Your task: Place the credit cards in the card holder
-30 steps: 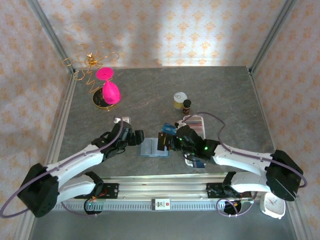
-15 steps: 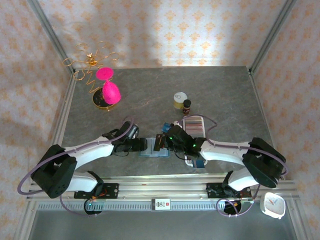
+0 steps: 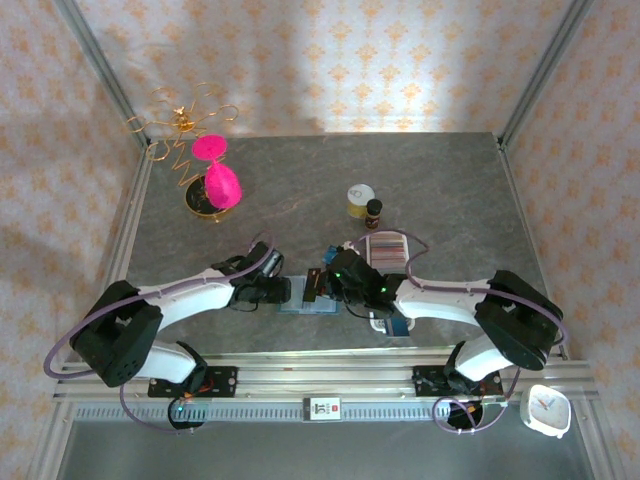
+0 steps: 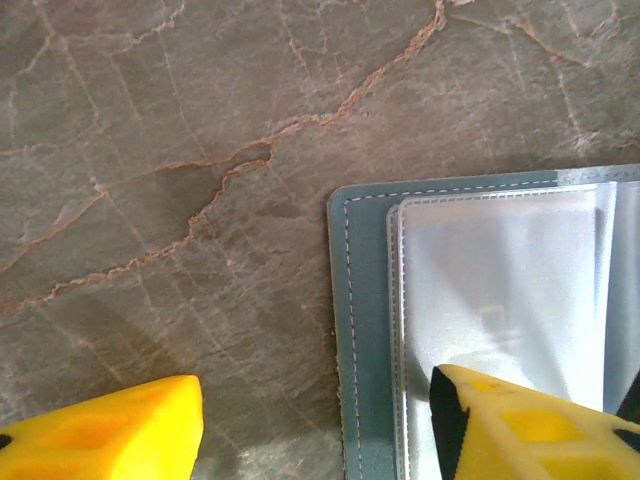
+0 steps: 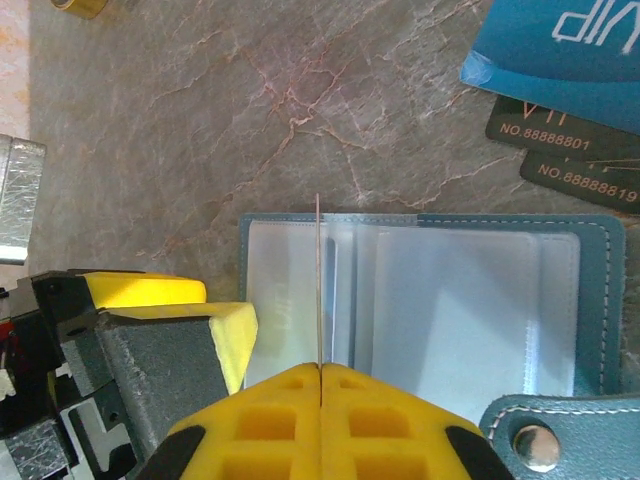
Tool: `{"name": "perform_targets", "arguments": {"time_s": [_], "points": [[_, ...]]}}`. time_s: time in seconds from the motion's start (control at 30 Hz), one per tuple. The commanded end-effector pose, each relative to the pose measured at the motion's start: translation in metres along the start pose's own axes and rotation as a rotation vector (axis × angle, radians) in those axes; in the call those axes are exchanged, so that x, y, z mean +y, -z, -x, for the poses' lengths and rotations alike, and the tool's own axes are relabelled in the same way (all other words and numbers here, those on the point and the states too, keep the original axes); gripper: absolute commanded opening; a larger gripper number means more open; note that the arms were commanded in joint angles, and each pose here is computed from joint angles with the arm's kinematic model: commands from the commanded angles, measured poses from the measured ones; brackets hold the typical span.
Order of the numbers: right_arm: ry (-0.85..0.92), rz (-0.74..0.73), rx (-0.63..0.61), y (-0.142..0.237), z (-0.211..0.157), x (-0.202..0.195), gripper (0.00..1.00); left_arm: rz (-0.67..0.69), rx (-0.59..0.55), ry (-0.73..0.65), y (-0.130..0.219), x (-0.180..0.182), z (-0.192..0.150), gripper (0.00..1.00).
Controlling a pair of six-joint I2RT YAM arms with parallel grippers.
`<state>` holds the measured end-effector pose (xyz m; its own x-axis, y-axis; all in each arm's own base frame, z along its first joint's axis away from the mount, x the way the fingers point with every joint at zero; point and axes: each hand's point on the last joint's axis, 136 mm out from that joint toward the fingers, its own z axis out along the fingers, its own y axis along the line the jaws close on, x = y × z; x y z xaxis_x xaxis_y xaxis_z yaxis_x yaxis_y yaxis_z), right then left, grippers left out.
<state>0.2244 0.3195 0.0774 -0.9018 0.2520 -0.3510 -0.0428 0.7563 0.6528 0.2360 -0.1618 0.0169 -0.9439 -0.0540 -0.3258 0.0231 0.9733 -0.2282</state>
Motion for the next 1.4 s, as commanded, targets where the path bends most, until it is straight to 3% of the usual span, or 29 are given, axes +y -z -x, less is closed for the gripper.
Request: {"name": "perform_targets", "arguments": {"time_s": [0.0,0.37,0.73,1.1,1.37], "points": [[-0.001,0.019,-0.010,-0.004,0.003,0.010,0.00,-0.074,0.110,-0.038,-0.009,-0.020,-0.025,0.60],[-0.008,0.001,0.022,-0.008,-0.006,0.002,0.00,-0.110,0.113,-0.036,-0.008,-0.028,-0.027,0.58],[-0.029,-0.061,-0.047,0.003,0.006,-0.010,0.00,-0.129,0.058,-0.018,0.001,-0.033,-0.015,0.58],[-0.040,-0.009,-0.045,0.004,0.007,-0.006,0.00,-0.207,0.041,0.028,0.004,-0.047,-0.011,0.54],[-0.044,-0.036,-0.036,0.003,0.002,-0.016,0.00,-0.081,0.053,-0.005,-0.006,-0.023,-0.017,0.53]]}}
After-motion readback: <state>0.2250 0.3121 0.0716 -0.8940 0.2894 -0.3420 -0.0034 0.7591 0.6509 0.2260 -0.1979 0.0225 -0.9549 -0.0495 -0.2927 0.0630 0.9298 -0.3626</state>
